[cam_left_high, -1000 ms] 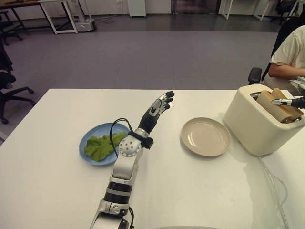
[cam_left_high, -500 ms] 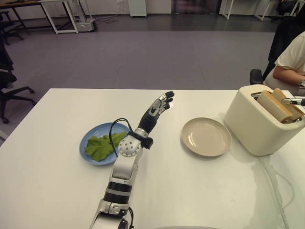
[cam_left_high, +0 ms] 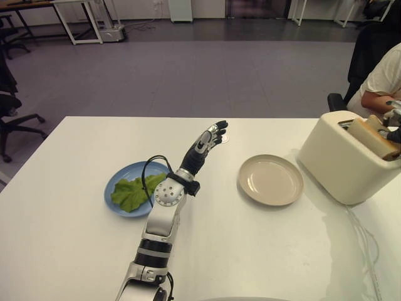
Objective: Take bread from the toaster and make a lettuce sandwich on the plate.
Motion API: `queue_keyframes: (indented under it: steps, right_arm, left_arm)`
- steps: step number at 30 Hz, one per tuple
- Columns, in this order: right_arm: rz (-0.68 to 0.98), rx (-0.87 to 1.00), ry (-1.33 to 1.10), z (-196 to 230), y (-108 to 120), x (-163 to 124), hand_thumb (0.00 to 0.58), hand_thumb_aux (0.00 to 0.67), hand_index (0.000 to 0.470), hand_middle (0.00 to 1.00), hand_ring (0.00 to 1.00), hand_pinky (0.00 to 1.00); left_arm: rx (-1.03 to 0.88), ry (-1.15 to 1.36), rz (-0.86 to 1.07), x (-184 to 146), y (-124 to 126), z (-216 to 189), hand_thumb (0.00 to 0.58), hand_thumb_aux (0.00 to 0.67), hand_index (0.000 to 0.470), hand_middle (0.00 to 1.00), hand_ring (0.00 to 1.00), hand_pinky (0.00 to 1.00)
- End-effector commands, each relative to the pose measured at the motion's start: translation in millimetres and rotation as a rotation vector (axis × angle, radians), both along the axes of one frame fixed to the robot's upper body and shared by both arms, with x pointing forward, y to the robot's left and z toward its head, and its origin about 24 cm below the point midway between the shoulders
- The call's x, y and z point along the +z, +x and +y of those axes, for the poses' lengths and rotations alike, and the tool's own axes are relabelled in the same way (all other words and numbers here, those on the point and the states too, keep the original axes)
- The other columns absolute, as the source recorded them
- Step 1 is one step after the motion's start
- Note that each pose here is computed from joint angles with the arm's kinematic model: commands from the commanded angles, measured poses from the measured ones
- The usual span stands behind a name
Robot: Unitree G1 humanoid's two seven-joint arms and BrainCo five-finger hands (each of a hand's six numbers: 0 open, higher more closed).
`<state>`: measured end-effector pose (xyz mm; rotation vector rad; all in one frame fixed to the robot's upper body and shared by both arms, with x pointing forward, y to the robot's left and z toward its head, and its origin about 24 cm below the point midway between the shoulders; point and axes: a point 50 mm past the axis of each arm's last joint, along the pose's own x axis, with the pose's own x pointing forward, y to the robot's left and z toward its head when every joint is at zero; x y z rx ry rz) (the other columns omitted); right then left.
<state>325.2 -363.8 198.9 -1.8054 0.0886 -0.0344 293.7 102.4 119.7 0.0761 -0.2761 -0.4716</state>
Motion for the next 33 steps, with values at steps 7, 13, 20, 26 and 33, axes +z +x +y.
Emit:
queue_keyframes:
  steps: [7,13,20,26,33]
  right_arm:
    - [0.065,0.028,0.090,11.7,0.1,-23.2,0.580,0.670,0.470,0.00,0.00,0.00]
    - [-0.045,0.000,0.084,4.7,1.4,2.5,0.580,0.670,0.470,0.00,0.00,0.00]
    - [-0.284,0.008,0.044,5.6,3.9,75.1,0.580,0.670,0.470,0.00,0.00,0.00]
    - [-0.455,0.248,0.013,54.0,3.3,119.9,0.580,0.670,0.470,0.00,0.00,0.00]
    - [-0.182,0.607,0.337,152.0,12.0,68.1,0.580,0.670,0.470,0.00,0.00,0.00]
  left_arm:
    - [0.020,0.013,0.012,-5.7,-1.3,3.9,0.000,0.000,0.000,0.00,0.00,0.00]
    - [0.017,0.016,0.011,-5.7,-1.0,3.8,0.000,0.000,0.000,0.00,0.00,0.00]
    - [0.018,0.018,0.013,-7.0,-1.5,2.2,0.000,0.000,0.000,0.00,0.00,0.00]
    - [0.023,0.015,0.009,-5.6,-1.3,1.9,0.000,0.000,0.000,0.00,0.00,0.00]
    - [0.042,0.008,-0.002,-1.0,1.6,6.6,0.000,0.000,0.000,0.00,0.00,0.00]
